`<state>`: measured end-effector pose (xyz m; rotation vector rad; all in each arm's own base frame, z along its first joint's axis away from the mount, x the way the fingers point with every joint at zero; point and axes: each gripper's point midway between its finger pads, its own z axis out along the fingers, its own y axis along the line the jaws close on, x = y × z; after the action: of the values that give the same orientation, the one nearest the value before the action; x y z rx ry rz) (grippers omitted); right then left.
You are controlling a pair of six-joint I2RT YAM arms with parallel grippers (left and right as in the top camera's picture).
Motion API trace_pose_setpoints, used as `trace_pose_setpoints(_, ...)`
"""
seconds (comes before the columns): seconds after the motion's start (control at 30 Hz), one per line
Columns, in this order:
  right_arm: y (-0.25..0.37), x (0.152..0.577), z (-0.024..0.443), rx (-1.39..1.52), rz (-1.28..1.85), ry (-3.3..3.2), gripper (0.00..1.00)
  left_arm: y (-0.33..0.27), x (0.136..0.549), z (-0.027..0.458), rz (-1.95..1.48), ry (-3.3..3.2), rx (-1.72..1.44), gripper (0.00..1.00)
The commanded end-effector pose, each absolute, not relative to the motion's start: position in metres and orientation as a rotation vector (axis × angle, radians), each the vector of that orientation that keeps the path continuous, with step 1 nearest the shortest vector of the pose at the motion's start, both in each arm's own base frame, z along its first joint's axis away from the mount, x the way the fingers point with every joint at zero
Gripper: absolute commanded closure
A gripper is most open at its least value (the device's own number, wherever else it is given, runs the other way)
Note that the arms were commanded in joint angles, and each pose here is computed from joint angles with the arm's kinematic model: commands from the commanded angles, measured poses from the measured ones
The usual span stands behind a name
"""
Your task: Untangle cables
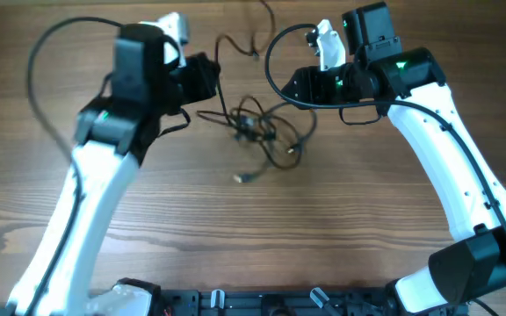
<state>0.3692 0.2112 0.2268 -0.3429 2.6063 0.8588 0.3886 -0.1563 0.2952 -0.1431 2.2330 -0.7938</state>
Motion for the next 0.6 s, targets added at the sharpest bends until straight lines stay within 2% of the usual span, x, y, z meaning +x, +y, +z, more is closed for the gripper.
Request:
trace_pose_setpoints(0.0, 0.228, 0.360, 0.241, -0.482, 0.970, 2.540, 0.50, -0.158, 0.368, 0.352, -0.926, 2.087, -0.172, 0.96)
trace_pose_setpoints(0.17, 0.251, 0.341, 0.260, -0.749, 1.166, 2.371, 0.50, -0.158, 0.365, 0.397, -1.103, 1.934, -0.338, 0.96)
trace_pose_setpoints(0.27, 0.256, 0.337, 0.259, -0.827, 1.140, 2.340, 0.49, -0.158, 0.367, 0.406, -1.169, 1.897, -0.408, 0.96)
trace_pose_setpoints(0.37, 0.255, 0.339, 0.240, -0.859, 0.965, 2.398, 0.48, -0.157, 0.368, 0.408, -1.204, 1.885, -0.456, 0.96)
trace_pose_setpoints(0.47, 0.259, 0.340, 0.238, -0.781, 0.960, 2.442, 0.45, -0.156, 0.369, 0.411, -1.253, 1.869, -0.537, 0.96)
trace_pose_setpoints(0.57, 0.247, 0.357, 0.230, -0.433, 0.885, 2.584, 0.44, -0.156, 0.370, 0.415, -1.305, 1.845, -0.595, 0.96)
